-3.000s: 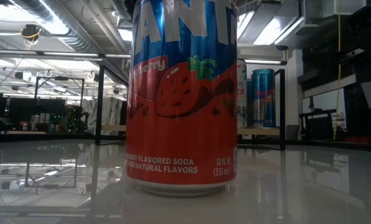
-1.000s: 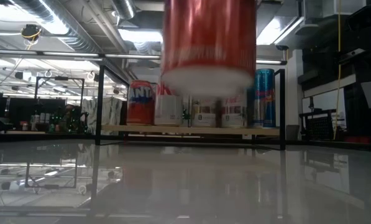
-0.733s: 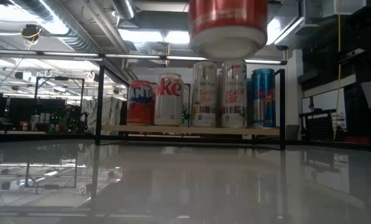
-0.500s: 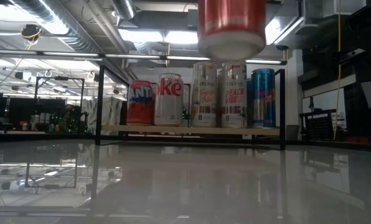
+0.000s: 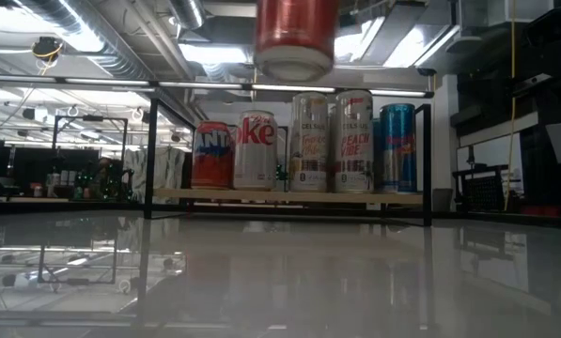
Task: Place canned beverage on shelf
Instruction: Put the red soda can onto the shelf aligned with the other red soda cans
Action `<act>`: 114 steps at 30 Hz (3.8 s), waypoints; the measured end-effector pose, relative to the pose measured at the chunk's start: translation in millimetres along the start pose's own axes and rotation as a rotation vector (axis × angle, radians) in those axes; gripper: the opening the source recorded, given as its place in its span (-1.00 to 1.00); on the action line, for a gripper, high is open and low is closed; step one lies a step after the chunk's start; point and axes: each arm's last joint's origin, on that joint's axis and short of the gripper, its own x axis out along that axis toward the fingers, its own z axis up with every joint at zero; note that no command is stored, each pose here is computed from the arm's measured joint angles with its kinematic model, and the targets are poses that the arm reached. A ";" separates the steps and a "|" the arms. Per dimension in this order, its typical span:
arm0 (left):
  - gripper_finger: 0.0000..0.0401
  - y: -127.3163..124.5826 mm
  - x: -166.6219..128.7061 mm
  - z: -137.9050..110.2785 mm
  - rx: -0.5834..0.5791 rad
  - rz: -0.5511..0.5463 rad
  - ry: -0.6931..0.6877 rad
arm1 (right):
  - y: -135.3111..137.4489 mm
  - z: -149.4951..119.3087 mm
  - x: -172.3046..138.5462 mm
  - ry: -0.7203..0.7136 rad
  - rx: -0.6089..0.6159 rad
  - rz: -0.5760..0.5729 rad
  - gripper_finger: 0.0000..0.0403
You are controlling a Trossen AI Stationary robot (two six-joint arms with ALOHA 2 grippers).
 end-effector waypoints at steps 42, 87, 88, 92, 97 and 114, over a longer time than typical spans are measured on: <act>0.38 188.2 -37.9 -167.3 -0.134 0.152 -0.079 | -0.1 -0.1 0.0 0.001 0.000 -0.003 0.88; 0.60 217.3 -17.9 -179.2 -0.207 0.147 0.007 | -0.1 0.0 0.0 0.000 0.000 -0.003 0.88; 0.60 217.3 -17.9 -179.2 -0.208 0.147 0.007 | -0.1 -0.1 0.0 0.001 0.000 -0.003 0.88; 0.60 217.3 -17.9 -179.2 -0.208 0.146 0.007 | -0.1 0.0 0.0 0.000 0.000 -0.003 0.88; 0.61 217.2 -17.9 -179.2 -0.209 0.144 0.007 | -0.1 0.0 0.0 0.000 0.000 -0.003 0.88; 0.61 216.5 -17.9 -179.1 -0.203 0.125 0.002 | -0.1 -0.1 0.0 0.000 0.000 -0.003 0.88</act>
